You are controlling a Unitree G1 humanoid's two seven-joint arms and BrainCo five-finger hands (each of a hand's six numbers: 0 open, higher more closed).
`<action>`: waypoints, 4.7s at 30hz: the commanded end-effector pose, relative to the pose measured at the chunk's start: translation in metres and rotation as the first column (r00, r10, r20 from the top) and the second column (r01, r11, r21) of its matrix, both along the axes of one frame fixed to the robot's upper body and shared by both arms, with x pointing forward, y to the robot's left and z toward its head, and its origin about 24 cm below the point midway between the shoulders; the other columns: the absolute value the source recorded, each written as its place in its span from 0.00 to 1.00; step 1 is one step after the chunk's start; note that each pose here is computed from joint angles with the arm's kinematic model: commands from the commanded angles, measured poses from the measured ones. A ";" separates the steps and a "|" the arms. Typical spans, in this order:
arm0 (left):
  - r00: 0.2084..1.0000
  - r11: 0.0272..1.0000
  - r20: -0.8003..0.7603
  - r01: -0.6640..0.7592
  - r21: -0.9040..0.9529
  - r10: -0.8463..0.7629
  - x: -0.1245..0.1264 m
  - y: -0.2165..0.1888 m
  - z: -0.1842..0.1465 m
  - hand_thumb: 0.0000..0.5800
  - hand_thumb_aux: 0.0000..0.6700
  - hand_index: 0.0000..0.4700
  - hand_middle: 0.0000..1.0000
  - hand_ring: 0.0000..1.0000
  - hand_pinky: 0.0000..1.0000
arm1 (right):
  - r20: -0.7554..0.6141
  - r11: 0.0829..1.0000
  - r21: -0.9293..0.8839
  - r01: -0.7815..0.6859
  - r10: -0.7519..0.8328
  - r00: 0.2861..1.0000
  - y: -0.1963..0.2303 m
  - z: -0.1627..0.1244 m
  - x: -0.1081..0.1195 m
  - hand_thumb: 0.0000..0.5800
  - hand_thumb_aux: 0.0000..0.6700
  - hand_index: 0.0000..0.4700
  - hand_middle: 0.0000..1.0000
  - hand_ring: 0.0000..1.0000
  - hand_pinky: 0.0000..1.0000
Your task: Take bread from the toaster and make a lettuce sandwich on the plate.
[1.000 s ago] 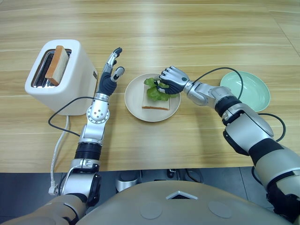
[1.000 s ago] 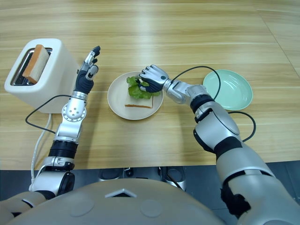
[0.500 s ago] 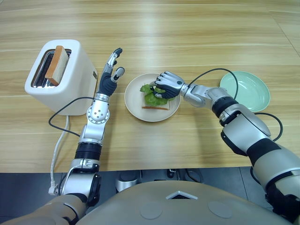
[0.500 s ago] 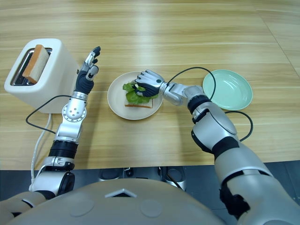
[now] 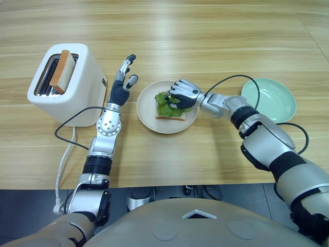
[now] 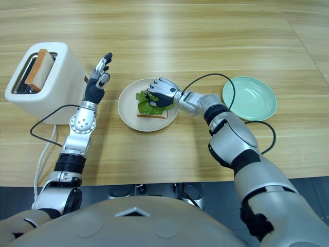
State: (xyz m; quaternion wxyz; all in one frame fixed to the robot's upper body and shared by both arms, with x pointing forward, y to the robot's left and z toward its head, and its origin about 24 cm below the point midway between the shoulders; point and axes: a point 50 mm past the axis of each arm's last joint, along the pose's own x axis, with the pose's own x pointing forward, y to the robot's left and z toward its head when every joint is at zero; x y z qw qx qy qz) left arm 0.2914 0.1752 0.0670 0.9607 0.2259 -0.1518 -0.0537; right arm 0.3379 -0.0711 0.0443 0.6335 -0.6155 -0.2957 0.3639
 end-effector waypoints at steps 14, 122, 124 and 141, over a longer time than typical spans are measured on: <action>1.000 1.000 -0.015 0.003 0.009 -0.003 0.002 0.000 -0.003 0.00 0.00 0.00 0.00 0.00 0.00 | 0.070 0.994 0.109 -0.005 -0.003 0.998 -0.007 0.023 0.008 0.00 0.00 0.00 1.00 1.00 1.00; 0.859 0.874 -0.257 0.478 0.090 -0.444 0.065 0.008 0.084 1.00 1.00 0.98 1.00 1.00 1.00 | 0.030 0.661 0.694 0.286 -0.423 0.906 -0.112 0.065 0.007 0.00 0.00 0.00 0.00 0.00 0.00; 0.819 0.855 -0.337 0.514 0.067 -0.465 0.074 0.002 0.072 1.00 1.00 0.98 1.00 1.00 1.00 | 0.026 0.667 0.688 0.284 -0.414 0.910 -0.112 0.064 0.006 0.00 0.00 0.00 0.00 0.00 0.00; 0.525 0.721 -0.645 0.690 -0.059 -0.555 0.087 -0.037 0.026 1.00 1.00 0.98 1.00 1.00 1.00 | -0.001 0.778 0.618 0.112 -0.142 0.990 -0.090 0.048 -0.022 0.00 0.00 0.00 0.00 0.00 0.00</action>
